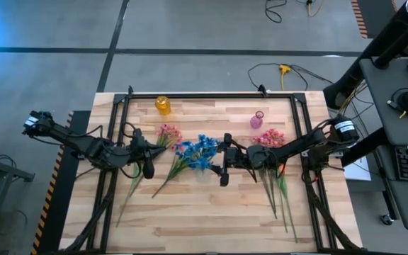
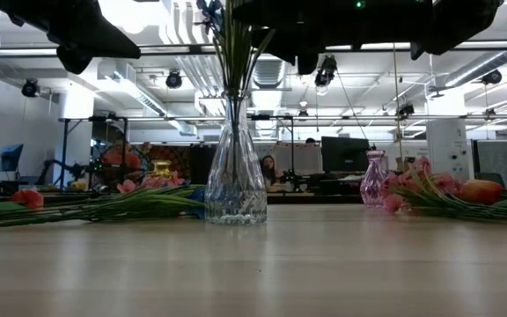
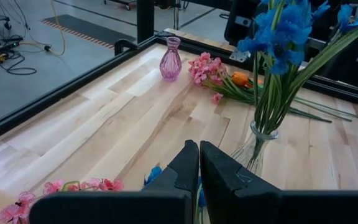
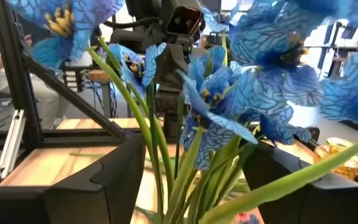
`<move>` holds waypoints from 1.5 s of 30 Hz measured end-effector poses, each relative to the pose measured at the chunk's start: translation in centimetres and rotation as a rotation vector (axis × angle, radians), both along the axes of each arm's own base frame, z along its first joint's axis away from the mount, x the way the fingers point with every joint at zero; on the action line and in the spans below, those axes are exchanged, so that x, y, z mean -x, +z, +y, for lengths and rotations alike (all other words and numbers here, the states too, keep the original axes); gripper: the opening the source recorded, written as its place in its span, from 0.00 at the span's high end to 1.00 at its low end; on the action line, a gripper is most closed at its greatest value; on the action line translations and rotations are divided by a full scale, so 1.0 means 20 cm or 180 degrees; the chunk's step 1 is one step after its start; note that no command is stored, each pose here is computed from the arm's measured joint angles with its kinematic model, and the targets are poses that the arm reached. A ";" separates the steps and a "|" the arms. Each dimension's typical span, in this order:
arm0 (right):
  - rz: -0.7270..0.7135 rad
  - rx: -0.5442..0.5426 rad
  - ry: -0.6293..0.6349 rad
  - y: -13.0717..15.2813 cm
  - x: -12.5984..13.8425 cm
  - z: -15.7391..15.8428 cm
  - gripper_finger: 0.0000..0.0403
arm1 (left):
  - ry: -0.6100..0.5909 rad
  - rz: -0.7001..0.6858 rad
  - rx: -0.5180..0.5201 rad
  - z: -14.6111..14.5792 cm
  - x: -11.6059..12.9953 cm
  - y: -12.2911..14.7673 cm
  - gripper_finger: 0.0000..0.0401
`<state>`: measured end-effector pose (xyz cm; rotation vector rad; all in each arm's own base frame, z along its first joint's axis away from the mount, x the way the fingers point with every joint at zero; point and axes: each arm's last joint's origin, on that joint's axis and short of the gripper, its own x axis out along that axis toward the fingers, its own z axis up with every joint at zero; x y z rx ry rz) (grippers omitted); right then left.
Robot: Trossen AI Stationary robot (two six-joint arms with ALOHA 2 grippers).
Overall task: Sort flowers into vase by color
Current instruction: Put the left orange tulip into the yellow vase
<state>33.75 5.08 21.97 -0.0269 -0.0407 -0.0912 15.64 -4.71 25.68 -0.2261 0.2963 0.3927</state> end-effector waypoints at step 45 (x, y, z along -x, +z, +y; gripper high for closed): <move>0.1355 -0.0682 -0.0080 0.19 0.36 -0.06 0.39 | 0.0246 0.1432 0.1992 -0.12 -0.12 -0.15 1.00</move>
